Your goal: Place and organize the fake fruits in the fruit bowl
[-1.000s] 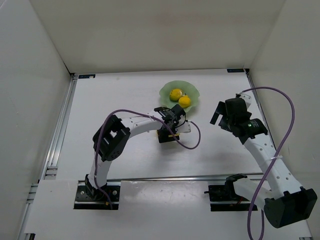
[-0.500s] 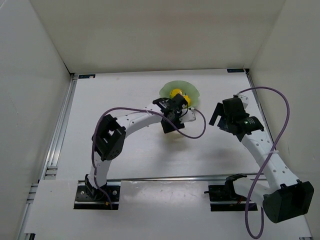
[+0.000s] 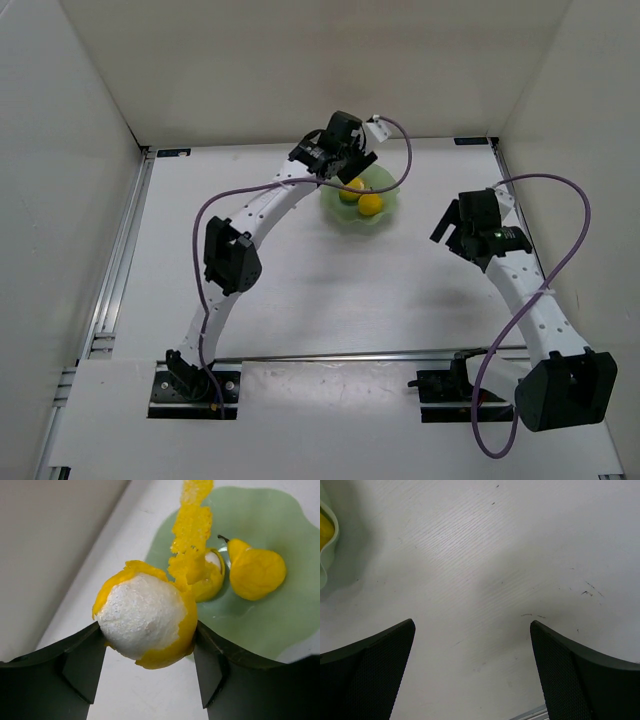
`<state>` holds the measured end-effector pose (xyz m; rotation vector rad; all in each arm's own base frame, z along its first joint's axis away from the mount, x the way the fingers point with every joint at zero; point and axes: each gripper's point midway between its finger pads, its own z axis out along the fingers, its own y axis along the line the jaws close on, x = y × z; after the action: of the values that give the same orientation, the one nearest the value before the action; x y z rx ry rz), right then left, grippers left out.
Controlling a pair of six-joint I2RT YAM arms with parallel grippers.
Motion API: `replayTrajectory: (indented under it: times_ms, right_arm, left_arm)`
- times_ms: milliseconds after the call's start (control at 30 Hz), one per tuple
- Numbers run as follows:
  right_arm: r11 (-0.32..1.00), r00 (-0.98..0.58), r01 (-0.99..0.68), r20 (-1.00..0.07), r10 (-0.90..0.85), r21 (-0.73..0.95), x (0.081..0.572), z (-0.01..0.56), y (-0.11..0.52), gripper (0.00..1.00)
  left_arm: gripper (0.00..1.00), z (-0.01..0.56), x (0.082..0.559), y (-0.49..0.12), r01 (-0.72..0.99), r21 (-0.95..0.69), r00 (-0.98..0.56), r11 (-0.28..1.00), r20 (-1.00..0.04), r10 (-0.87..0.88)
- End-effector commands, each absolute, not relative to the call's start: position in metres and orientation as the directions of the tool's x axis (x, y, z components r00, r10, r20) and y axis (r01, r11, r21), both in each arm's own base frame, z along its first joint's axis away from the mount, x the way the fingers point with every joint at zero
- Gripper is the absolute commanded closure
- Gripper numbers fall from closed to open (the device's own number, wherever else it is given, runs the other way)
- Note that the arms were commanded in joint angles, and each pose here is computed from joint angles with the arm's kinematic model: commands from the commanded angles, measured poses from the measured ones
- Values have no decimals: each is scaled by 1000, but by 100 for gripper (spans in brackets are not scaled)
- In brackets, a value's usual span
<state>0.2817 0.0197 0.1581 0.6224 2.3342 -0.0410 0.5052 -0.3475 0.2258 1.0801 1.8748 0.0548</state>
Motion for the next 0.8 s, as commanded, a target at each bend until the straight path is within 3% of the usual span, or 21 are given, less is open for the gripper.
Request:
replayTrajectory:
  times_ms: [0, 67, 233, 467, 633, 767]
  right_arm:
    - [880, -580, 444, -693, 427, 171, 299, 181, 14, 0]
    - [876, -576, 452, -693, 432, 171, 299, 183, 11, 0]
    - [880, -574, 444, -701, 424, 169, 300, 187, 11, 0]
    - [879, -575, 436, -692, 436, 192, 293, 186, 14, 0]
    - [876, -589, 438, -671, 451, 203, 285, 178, 15, 0]
    - [874, -602, 439, -655, 457, 207, 281, 175, 11, 0]
  left_arm:
    - [22, 211, 509, -362, 657, 475, -149, 585, -679, 719]
    - [1, 212, 510, -361, 647, 481, -148, 591, -682, 717]
    - [1, 248, 505, -349, 566, 488, -173, 664, -718, 675]
    - [1, 369, 466, -281, 439, 426, -133, 791, -840, 526]
    - [1, 356, 458, -172, 269, 406, -298, 874, -827, 476]
    - [1, 295, 438, -73, 139, 390, -500, 910, -766, 405]
